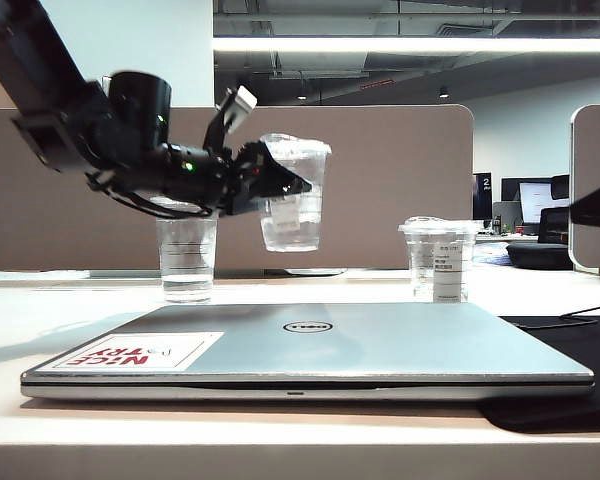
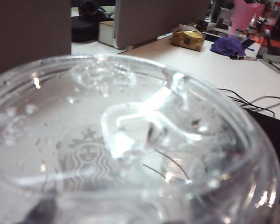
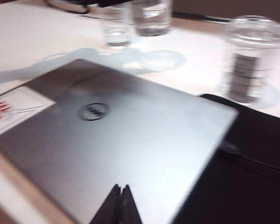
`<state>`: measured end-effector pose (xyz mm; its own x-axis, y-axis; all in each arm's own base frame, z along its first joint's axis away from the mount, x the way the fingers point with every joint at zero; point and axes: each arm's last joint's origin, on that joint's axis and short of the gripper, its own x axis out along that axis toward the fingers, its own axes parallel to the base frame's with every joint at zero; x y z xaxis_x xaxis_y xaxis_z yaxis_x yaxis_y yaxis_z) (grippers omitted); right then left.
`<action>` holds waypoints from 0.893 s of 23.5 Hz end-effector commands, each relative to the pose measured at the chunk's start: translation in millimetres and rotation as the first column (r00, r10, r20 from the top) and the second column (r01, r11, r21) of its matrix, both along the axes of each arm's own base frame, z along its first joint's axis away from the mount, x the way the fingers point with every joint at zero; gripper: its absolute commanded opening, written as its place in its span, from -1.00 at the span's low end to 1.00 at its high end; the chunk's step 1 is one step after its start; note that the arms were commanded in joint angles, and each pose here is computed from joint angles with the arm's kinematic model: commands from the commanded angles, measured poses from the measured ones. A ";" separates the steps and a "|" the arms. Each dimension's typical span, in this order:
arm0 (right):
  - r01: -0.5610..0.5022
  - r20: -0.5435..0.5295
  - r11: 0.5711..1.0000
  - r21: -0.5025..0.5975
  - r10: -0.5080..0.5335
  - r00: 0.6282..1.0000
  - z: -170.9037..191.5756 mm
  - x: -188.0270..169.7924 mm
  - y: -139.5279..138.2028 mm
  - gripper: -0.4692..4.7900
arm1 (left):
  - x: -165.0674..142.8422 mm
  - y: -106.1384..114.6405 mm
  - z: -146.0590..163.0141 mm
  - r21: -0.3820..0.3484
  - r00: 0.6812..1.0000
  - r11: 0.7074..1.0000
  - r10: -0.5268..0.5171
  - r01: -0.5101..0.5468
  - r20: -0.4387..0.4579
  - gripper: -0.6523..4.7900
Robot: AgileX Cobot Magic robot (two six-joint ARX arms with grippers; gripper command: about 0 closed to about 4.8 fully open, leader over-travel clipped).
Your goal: Pick up the coffee cup on the middle and place it on the left side of the laptop.
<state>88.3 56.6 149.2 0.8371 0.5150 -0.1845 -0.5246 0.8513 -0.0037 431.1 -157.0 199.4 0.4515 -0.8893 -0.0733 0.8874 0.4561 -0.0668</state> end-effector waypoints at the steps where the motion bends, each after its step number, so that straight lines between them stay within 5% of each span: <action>1: -0.042 0.010 0.999 0.009 0.042 0.999 0.2 -2.1 3.8 -0.84 | -17.2 10.6 11.1 0.013 0.998 1.000 -0.001 0.000 0.060 0.50; 12: -0.079 0.009 0.997 0.009 0.079 0.997 0.1 -4.4 7.0 -0.84 | -88.9 84.4 12.2 0.054 0.985 0.984 0.167 -0.169 0.047 0.50; 21: -0.079 0.004 0.997 0.005 0.079 0.997 -0.4 -4.2 7.1 -0.84 | -146.9 149.6 -25.1 0.063 0.934 0.932 0.356 -0.356 0.003 0.49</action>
